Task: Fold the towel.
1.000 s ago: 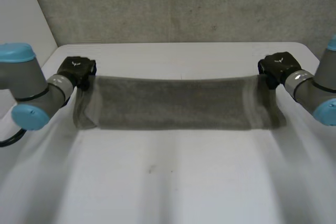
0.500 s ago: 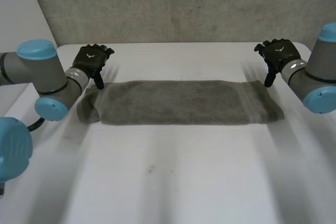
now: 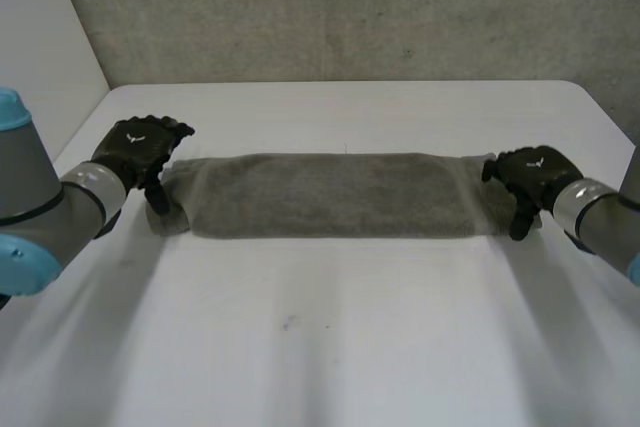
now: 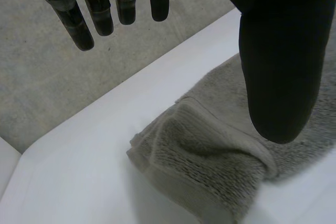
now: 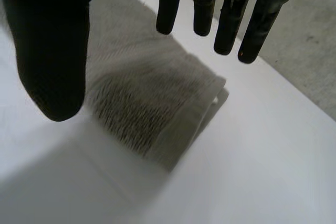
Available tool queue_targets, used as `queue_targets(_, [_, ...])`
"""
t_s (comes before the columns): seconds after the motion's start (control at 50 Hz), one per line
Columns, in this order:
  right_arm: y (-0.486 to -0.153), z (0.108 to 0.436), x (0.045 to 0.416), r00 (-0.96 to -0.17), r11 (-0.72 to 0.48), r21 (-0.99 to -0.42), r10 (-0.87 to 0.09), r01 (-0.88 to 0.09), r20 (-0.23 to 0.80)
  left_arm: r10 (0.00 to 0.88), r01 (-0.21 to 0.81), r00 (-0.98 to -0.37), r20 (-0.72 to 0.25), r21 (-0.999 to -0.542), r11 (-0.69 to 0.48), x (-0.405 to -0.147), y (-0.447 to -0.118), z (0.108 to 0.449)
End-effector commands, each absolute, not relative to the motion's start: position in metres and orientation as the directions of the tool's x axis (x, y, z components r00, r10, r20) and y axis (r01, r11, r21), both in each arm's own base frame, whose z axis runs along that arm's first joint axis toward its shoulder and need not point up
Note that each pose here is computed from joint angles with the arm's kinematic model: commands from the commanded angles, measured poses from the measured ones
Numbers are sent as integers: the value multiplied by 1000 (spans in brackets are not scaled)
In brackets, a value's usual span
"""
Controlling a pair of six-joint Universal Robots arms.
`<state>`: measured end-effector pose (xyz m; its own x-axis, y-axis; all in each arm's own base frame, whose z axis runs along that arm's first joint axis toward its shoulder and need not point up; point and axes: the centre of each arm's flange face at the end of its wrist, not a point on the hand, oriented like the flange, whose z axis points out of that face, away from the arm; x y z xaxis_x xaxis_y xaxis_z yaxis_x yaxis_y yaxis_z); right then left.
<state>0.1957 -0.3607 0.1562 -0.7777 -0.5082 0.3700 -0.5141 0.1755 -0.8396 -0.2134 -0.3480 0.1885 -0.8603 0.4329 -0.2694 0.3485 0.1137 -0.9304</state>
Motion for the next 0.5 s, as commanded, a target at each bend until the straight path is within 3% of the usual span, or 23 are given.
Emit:
queue_targets(0.02, [-365,125,190,-765,184,-817,-507,-547,398,423,305,-877,-228,-944,125,-209,-337,189])
queue_targets(0.34, [-397,127,157,-792,118,-826,-383,-552,475,434,288,-878,-202,-947,143,-208,-333,184])
queue_targets(0.46, [-411,148,116,-824,124,-832,-274,-541,495,431,287,-879,-204,-948,138,-207,-331,187])
queue_targets(0.5, [-421,155,82,-837,149,-829,-209,-539,507,424,286,-882,-205,-948,137,-204,-330,189])
